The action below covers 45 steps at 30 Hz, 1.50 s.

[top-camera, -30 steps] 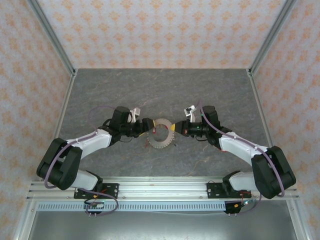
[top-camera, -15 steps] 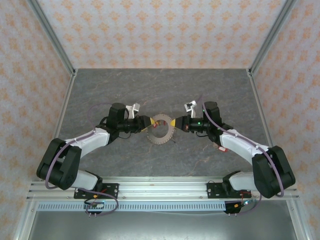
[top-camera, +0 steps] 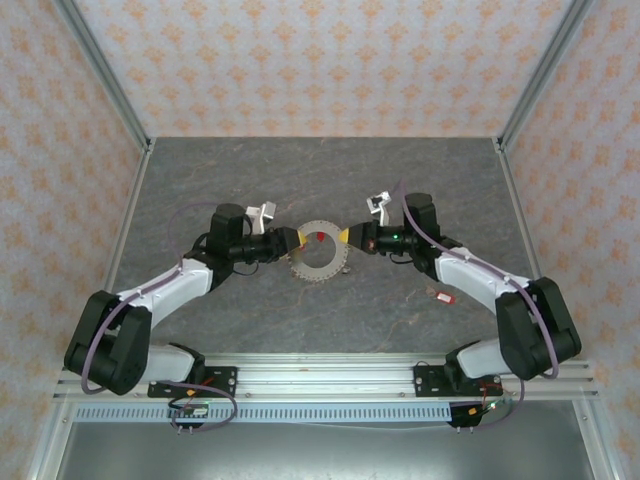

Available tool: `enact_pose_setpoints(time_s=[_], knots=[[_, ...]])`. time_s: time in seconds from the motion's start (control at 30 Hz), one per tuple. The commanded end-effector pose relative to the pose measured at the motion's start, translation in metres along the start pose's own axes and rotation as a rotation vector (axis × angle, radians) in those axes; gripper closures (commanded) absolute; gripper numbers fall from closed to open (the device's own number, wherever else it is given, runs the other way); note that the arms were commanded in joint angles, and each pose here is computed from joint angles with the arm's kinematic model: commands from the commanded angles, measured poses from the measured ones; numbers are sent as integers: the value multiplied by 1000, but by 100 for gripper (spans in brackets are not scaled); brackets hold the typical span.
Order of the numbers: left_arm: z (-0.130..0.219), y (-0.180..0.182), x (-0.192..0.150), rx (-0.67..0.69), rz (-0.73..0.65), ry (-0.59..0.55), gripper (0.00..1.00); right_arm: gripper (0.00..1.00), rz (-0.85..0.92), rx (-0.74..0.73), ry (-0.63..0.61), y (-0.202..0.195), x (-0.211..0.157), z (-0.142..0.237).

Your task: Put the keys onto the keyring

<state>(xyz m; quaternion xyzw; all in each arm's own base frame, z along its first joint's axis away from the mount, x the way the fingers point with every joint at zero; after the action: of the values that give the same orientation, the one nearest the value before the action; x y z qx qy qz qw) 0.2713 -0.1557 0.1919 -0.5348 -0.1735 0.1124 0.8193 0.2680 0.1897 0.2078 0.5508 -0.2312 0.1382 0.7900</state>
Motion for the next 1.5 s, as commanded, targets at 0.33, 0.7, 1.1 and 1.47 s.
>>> enact_pose_setpoints(time_s=[0.33,0.7,1.1,1.47], knots=[[18,-48,-1,-74,-115,-14,81,100,88,46,-16,4,25,-11],[34,-70,3,-97,-176,-103,100,90,176,-10,-79,22,25,7],[75,-116,-12,-214,-474,-188,100,71,491,-270,-387,50,8,67],[97,-152,-21,-320,-647,-198,100,74,1044,-219,-524,89,-41,80]])
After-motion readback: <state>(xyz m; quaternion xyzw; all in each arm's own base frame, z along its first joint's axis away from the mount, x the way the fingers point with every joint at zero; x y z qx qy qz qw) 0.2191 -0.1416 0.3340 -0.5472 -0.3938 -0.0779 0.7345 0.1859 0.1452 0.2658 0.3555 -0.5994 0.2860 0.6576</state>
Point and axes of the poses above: each hand's point on the last joint's axis, 136 mm out from that joint toward the fingers, its own z axis back along the fingers, its own y axis along the line the jaws close on, x = y × z, the point moved 8 cm from there along z, back along the fingers, and after that the axes turned 9 degrees about z, right-handed, at the moved point
